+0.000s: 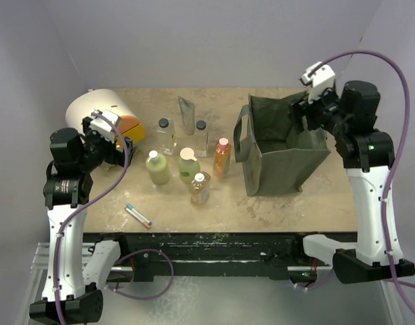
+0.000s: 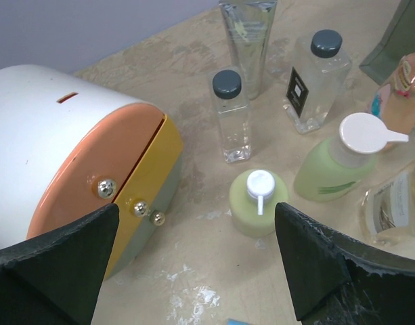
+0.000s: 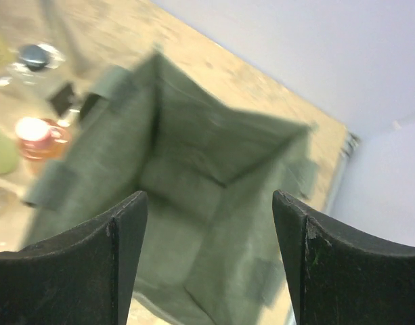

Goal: Place the personal care products into the canvas bag
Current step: Pick up the care product from the center of the board, then place the care product in the canvas bag.

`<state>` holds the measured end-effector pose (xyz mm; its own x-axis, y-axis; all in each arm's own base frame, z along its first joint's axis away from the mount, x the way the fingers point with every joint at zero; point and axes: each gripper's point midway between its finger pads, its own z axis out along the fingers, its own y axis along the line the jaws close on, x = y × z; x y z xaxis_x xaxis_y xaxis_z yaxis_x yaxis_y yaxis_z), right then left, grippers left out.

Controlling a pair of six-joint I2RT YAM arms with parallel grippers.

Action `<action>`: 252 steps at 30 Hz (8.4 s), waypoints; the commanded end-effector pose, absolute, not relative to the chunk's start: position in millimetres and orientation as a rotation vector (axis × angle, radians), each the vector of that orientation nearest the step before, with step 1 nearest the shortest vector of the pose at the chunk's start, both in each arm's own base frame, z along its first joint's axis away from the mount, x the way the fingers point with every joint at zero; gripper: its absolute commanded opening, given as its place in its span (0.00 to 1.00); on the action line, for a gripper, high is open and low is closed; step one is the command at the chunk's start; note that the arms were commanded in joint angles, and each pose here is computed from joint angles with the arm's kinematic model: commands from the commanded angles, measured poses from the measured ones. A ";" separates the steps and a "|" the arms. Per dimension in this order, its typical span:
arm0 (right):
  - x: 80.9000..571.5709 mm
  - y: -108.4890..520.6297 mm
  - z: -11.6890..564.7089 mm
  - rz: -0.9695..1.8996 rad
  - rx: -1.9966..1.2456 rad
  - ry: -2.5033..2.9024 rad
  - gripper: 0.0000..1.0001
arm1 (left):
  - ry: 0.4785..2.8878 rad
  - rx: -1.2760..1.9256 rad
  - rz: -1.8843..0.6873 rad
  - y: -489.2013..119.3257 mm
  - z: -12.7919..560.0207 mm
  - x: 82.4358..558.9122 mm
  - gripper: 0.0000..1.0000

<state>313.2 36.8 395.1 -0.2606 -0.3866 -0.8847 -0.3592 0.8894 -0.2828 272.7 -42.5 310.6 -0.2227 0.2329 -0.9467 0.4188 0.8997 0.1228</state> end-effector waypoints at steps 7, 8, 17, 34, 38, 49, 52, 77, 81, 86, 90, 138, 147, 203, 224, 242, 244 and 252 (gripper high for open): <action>338.7 173.4 401.5 0.266 -0.919 1.705 0.79 | 1.819 0.374 -0.073 -19.6 319.3 286.1 0.99; 340.2 185.1 398.0 0.267 -0.950 1.700 0.79 | 1.822 0.369 -0.067 -18.3 319.5 287.0 0.99; 351.2 261.4 319.7 0.178 -1.208 1.819 0.81 | 1.799 0.367 -0.070 -18.9 325.4 291.4 0.99; 335.9 263.5 215.5 0.242 -1.280 2.209 0.71 | 1.770 0.411 -0.128 -31.0 318.1 283.2 0.99; 336.0 256.9 211.0 0.236 -1.269 2.230 0.67 | 1.769 0.414 -0.132 -32.0 318.0 282.1 0.99; 336.0 249.5 203.2 0.272 -1.263 2.267 0.59 | 1.767 0.413 -0.139 -32.8 319.4 282.5 0.99; 337.7 247.6 200.4 0.271 -1.255 2.271 0.56 | 1.766 0.414 -0.141 -33.1 319.8 282.4 0.99; 358.1 254.0 227.9 0.251 -1.250 2.142 0.00 | 1.778 0.448 -0.169 -38.1 308.5 281.8 0.99; 369.2 256.5 250.6 0.222 -1.221 2.076 0.00 | 1.796 0.437 -0.153 -34.6 304.1 283.8 0.99; 367.5 258.7 276.8 0.241 -1.208 2.016 0.00 | 1.809 0.434 -0.146 -32.7 300.9 285.2 0.99; 363.4 259.3 304.2 0.259 -1.181 1.961 0.00 | 1.812 0.436 -0.145 -32.5 299.6 286.4 0.99; 301.3 106.8 588.8 0.030 -0.499 1.435 0.00 | 1.845 0.451 -0.230 -42.0 297.4 292.9 0.99; 343.1 69.9 533.2 -0.008 -0.438 1.586 0.00 | 1.819 0.478 -0.272 -50.6 303.6 285.2 0.99; 445.2 19.7 303.6 -0.071 -0.407 1.926 0.00 | 1.796 0.513 -0.290 -56.3 304.6 277.0 0.99; 452.4 18.5 247.6 -0.057 -0.456 2.049 0.15 | 1.791 0.526 -0.304 -59.0 303.5 274.8 0.99; 445.5 17.1 256.5 -0.068 -0.475 2.063 0.64 | 1.784 0.535 -0.306 -60.3 303.9 272.5 0.99; 444.5 18.1 261.0 -0.062 -0.477 2.059 0.68 | 1.785 0.536 -0.313 -61.1 303.5 272.5 0.99; 438.5 23.7 284.7 -0.037 -0.493 2.027 0.76 | 1.784 0.533 -0.320 -61.9 303.7 272.6 0.99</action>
